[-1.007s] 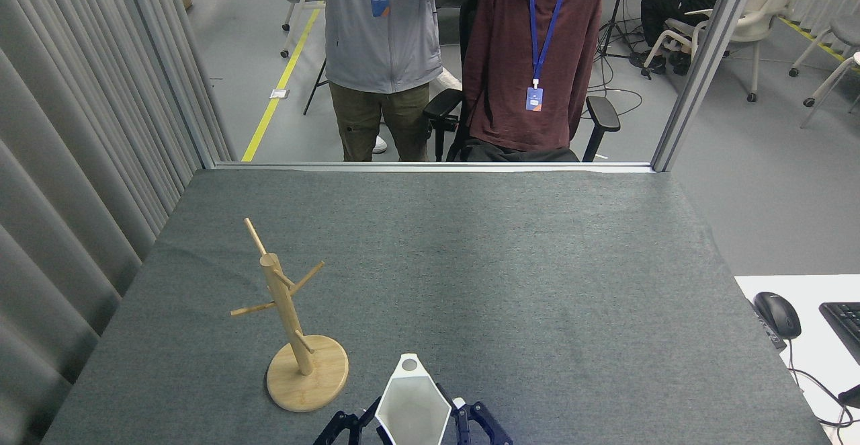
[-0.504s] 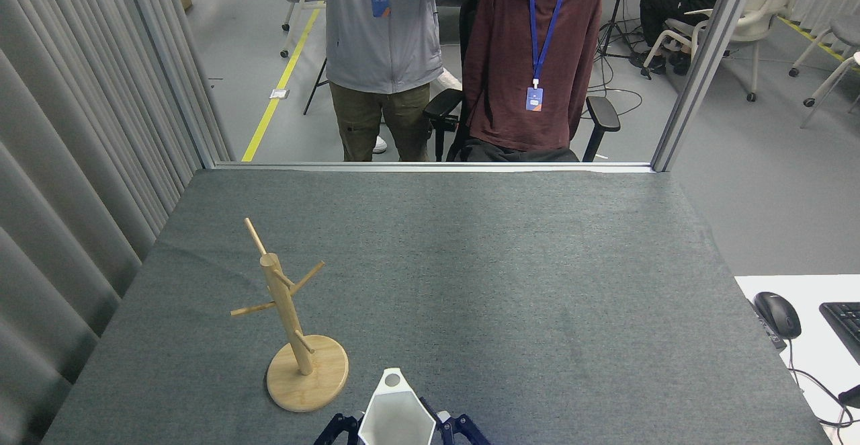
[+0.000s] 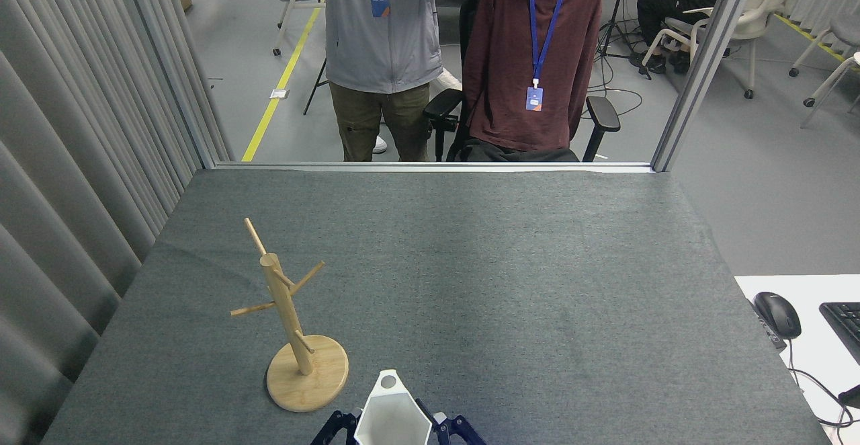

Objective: Hang cup on storage rack
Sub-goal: 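Grasp the white cup with the left gripper beside the right gripper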

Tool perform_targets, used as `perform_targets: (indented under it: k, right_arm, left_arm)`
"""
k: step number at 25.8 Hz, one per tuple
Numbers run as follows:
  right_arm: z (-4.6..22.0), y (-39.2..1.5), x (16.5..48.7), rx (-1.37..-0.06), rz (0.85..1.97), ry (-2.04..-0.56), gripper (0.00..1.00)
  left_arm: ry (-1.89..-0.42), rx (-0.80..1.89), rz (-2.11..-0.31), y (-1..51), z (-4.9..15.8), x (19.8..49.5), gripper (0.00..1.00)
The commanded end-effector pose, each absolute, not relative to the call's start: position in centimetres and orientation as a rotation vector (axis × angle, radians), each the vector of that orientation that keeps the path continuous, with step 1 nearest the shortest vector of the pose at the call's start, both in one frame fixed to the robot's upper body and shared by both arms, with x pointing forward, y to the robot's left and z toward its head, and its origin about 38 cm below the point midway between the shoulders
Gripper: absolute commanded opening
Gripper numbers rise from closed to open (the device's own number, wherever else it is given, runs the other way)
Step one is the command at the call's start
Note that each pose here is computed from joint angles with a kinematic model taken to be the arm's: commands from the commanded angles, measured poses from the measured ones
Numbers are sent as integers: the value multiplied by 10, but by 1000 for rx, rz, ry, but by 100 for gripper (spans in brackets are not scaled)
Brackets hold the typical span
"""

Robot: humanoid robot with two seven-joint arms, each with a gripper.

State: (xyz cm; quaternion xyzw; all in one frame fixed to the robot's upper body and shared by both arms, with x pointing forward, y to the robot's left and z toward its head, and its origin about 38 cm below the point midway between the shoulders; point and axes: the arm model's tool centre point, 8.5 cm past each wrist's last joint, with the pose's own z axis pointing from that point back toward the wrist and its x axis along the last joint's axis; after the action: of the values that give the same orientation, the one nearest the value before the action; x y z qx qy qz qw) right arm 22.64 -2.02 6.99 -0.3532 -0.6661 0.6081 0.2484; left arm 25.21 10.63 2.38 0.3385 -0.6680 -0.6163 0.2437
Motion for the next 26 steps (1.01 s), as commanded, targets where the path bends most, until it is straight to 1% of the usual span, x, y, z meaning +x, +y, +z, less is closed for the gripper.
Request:
perform_targets:
  k: [1, 2, 4, 6, 7, 10, 11, 12, 16, 17, 20, 21, 23, 24, 25, 26]
  right_arm:
    - [71, -20, 227, -964, 1656, -1819, 55]
    - [71, -20, 227, -964, 1656, -1819, 55]
    - [71, -20, 227, -966, 1655, -1818, 55]
    - [71, -20, 227, -966, 1655, -1817, 55]
    - [71, -20, 227, -964, 1656, -1819, 55]
    - [71, -20, 227, -964, 1656, -1819, 55]
    - [71, -20, 227, -964, 1654, -1819, 55]
    - [71, -20, 227, -964, 1654, -1819, 55]
    - [71, -20, 227, -964, 1655, -1819, 56]
    - [71, -20, 227, -964, 1655, -1819, 56]
    - [70, -19, 227, -963, 1654, -1819, 61]
    - [70, -19, 227, -963, 1654, -1819, 63]
    - [70, -19, 227, -963, 1654, -1819, 64]
    - [71, -19, 228, -964, 1654, -1820, 65]
    - [71, -19, 228, -964, 1654, -1820, 69]
    - [71, -19, 228, -964, 1652, -1820, 80]
  left_arm:
    - [-1824, 927, -1681, 107, 24, 253, 99]
    - [-1827, 929, -1680, 107, 25, 254, 98]
    - [-1831, 932, -1683, 106, 26, 253, 89]
    - [-1833, 934, -1683, 107, 27, 254, 82]
    - [-1833, 936, -1686, 108, 27, 254, 76]
    - [-1828, 941, -1695, 109, 26, 253, 51]
    - [-1828, 943, -1698, 109, 26, 253, 47]
    - [-1828, 943, -1698, 109, 26, 253, 45]
    - [-1829, 943, -1696, 108, 26, 253, 44]
    - [-1829, 942, -1699, 109, 26, 253, 40]
    - [-1822, 950, -1719, 108, 25, 253, 18]
    - [-1822, 953, -1722, 108, 26, 253, 14]
    - [-1827, 958, -1719, 108, 28, 253, 10]
    - [-1828, 960, -1719, 108, 28, 253, 9]
    - [-1828, 960, -1719, 108, 28, 254, 9]
    - [-1828, 960, -1719, 108, 28, 254, 9]
